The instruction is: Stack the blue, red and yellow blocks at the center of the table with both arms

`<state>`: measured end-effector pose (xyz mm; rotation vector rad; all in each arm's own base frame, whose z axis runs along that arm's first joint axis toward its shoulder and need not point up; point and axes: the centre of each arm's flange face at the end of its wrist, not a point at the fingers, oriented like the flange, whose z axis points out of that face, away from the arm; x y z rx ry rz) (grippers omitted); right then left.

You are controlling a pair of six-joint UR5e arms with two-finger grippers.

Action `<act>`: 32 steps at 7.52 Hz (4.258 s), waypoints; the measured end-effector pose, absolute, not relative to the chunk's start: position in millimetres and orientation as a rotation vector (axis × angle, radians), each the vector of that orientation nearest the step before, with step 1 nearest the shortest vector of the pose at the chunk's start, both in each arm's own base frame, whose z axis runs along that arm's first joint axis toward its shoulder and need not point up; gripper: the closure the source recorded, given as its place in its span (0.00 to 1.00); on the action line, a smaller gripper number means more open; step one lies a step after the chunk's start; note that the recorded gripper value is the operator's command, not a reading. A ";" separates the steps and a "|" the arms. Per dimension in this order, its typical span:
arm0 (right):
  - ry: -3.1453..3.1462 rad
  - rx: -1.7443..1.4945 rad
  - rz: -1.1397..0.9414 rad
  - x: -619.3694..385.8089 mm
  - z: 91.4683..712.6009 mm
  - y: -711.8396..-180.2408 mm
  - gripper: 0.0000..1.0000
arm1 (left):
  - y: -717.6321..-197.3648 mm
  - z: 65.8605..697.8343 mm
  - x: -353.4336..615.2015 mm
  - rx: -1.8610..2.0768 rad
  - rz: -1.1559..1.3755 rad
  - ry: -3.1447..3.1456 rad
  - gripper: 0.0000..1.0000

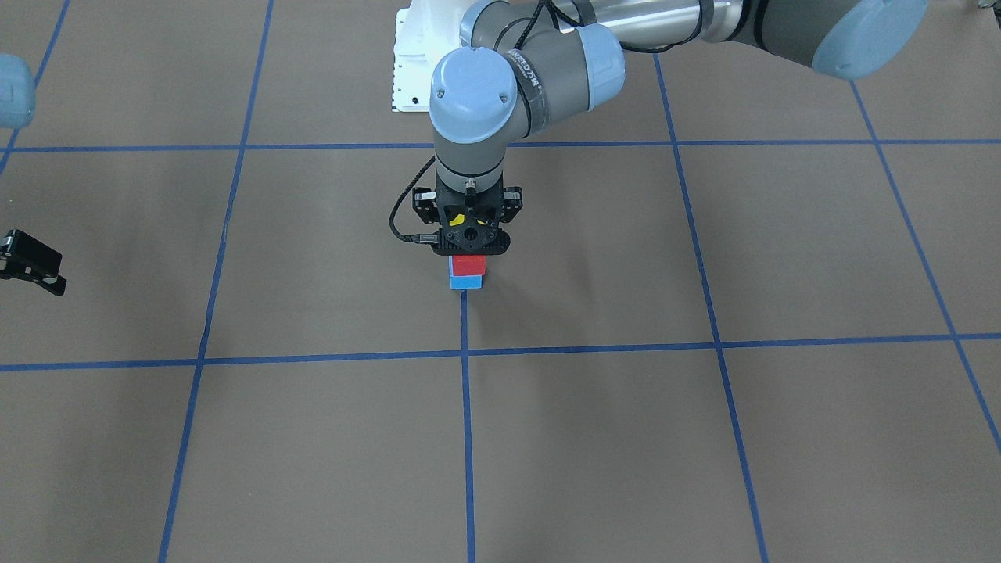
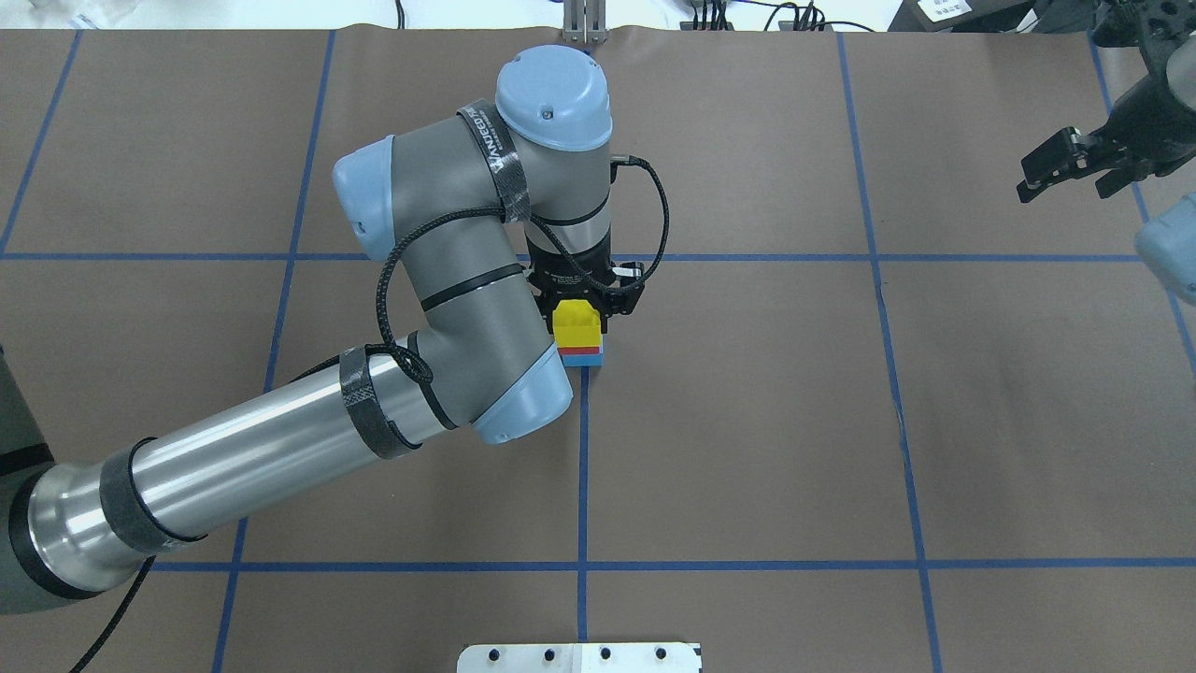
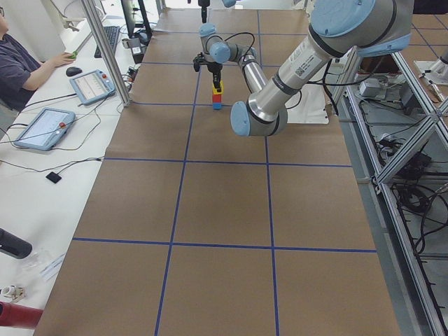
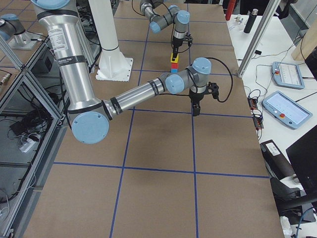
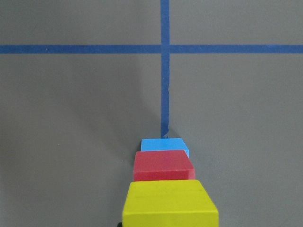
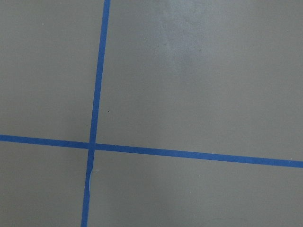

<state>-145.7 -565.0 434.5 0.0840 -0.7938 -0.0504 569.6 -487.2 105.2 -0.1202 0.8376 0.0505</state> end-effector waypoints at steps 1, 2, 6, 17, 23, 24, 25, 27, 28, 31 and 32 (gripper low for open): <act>-0.793 0.083 -0.050 -145.4 434.7 -565.1 0.00 | -485.6 104.7 570.6 -0.121 0.051 0.840 0.23; -0.793 0.083 -0.049 -145.3 435.0 -565.2 0.00 | -485.5 103.2 569.9 -0.118 0.051 0.845 0.02; -0.793 0.084 -0.047 -144.2 434.8 -566.0 0.00 | -490.8 103.2 563.8 -0.107 0.041 0.852 0.00; -0.797 0.062 -0.023 -130.0 450.2 -559.8 0.00 | -648.5 516.8 36.4 0.208 0.238 0.757 0.00; -0.812 0.013 0.159 -16.5 521.5 -522.2 0.00 | -592.4 623.6 -80.5 0.269 0.304 0.663 0.00; -0.805 0.019 0.150 2.7 538.1 -510.0 0.00 | -579.8 632.4 -80.5 0.258 0.300 0.661 0.00; -0.798 0.026 0.127 18.5 554.1 -498.4 0.00 | -573.7 633.5 -80.8 0.256 0.297 0.659 0.00; -0.790 0.040 0.094 37.8 572.2 -487.7 0.00 | -570.7 631.9 -81.0 0.253 0.293 0.657 0.00; -0.789 0.043 0.091 41.8 574.8 -487.3 0.00 | -571.0 631.4 -80.9 0.251 0.293 0.655 0.00; -0.791 0.039 0.094 41.6 576.5 -492.3 0.00 | -578.5 635.1 -80.2 0.224 0.247 0.663 0.00; -0.792 0.035 0.096 41.4 577.9 -493.8 0.00 | -574.7 638.6 -79.8 0.215 0.229 0.669 0.00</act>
